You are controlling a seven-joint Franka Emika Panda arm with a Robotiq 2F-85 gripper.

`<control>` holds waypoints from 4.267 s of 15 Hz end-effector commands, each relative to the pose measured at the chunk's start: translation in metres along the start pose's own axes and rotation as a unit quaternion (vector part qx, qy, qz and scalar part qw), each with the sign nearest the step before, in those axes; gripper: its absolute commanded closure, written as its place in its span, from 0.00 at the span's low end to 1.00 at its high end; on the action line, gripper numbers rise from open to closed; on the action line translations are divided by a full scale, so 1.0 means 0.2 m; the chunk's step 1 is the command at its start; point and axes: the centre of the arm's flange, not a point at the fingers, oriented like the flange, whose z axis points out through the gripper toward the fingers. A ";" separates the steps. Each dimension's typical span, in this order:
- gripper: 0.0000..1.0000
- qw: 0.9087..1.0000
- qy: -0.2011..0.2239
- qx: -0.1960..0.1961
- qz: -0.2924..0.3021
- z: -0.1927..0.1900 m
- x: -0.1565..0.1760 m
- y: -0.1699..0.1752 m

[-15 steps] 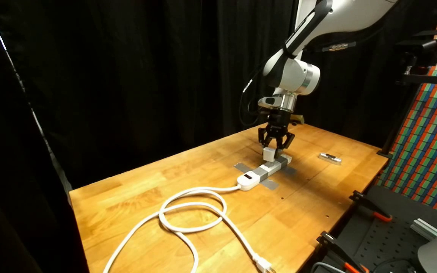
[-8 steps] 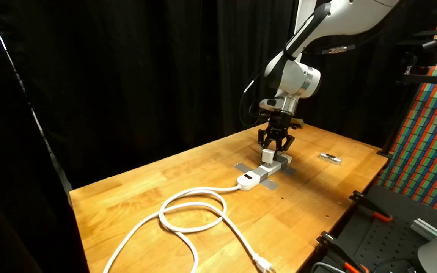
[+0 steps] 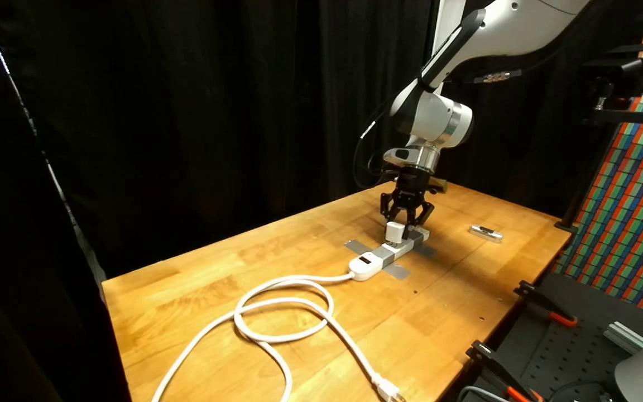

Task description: Put the charger head on a slot on the extension cord

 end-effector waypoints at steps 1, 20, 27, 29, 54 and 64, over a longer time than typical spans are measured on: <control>0.77 1.000 0.022 -0.011 -0.014 0.02 -0.02 -0.01; 0.00 0.997 -0.013 -0.008 -0.077 0.09 0.06 -0.13; 0.00 0.982 -0.102 -0.055 -0.147 -0.12 0.33 -0.06; 0.25 0.983 -0.148 -0.013 -0.110 -0.15 0.40 -0.03; 0.94 0.978 -0.200 0.022 -0.050 -0.09 0.42 0.01; 0.94 0.985 -0.150 0.000 -0.088 0.01 0.33 -0.06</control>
